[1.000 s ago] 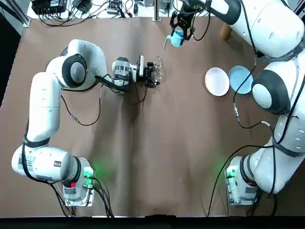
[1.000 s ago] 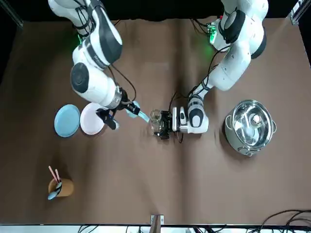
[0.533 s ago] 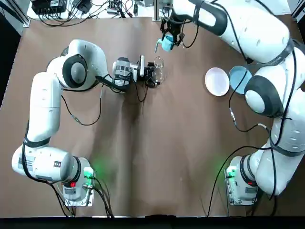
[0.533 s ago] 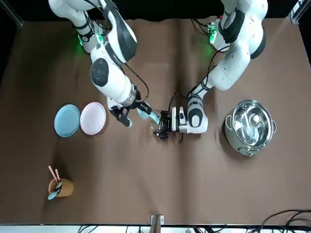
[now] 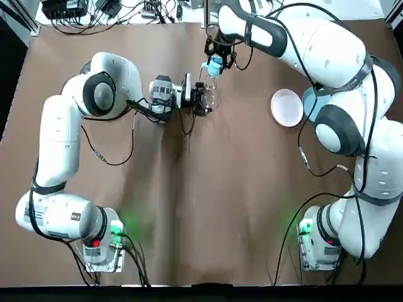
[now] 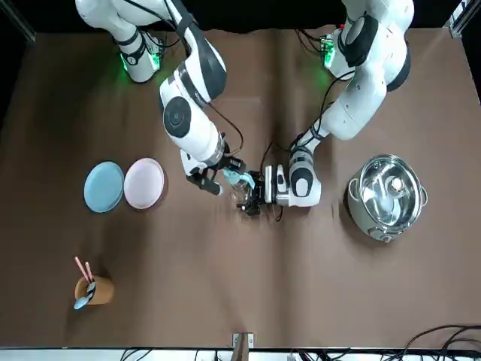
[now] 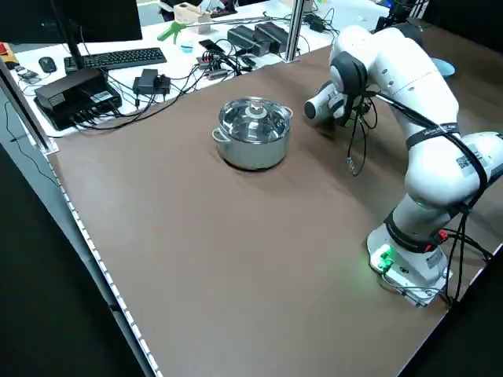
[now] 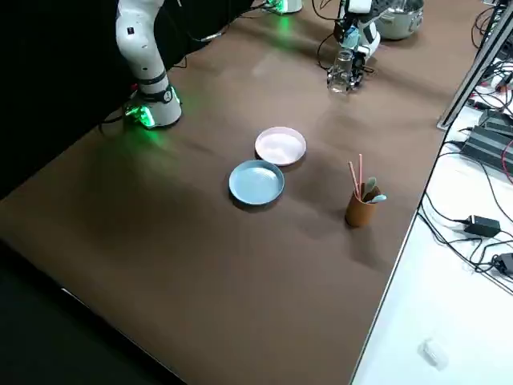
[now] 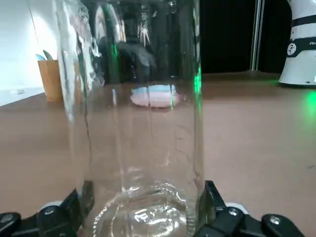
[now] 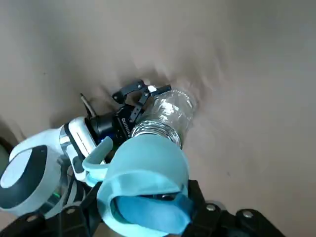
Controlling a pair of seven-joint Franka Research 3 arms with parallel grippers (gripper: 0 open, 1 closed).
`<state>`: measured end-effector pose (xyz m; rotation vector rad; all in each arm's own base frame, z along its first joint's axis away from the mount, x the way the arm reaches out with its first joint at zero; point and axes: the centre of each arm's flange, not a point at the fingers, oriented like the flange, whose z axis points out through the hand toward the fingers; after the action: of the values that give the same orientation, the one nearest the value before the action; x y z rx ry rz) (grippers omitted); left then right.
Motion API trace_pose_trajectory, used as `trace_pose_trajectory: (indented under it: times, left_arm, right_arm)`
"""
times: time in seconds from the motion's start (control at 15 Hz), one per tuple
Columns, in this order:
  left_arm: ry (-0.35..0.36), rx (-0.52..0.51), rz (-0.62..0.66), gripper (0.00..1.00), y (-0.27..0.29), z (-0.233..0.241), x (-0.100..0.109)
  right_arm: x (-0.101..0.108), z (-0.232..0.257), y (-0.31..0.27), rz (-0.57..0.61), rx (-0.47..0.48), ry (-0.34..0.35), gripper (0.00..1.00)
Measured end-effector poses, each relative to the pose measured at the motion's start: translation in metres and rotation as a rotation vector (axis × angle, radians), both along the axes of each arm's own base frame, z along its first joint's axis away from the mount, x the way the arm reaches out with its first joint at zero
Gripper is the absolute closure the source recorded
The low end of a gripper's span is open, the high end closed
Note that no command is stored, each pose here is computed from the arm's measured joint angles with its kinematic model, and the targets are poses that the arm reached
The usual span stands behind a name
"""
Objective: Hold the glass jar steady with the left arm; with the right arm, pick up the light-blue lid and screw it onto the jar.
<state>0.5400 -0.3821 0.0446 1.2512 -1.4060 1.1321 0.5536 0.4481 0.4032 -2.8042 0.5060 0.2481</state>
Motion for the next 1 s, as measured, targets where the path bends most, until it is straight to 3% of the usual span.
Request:
trace_pose_trajectory:
  times: [1.0]
  left_arm:
    - [0.0,0.0,0.0,0.05,0.0,0.0,0.0]
  right_arm:
    - [0.005,-0.022,0.023,0.488,0.036,-0.136,0.29]
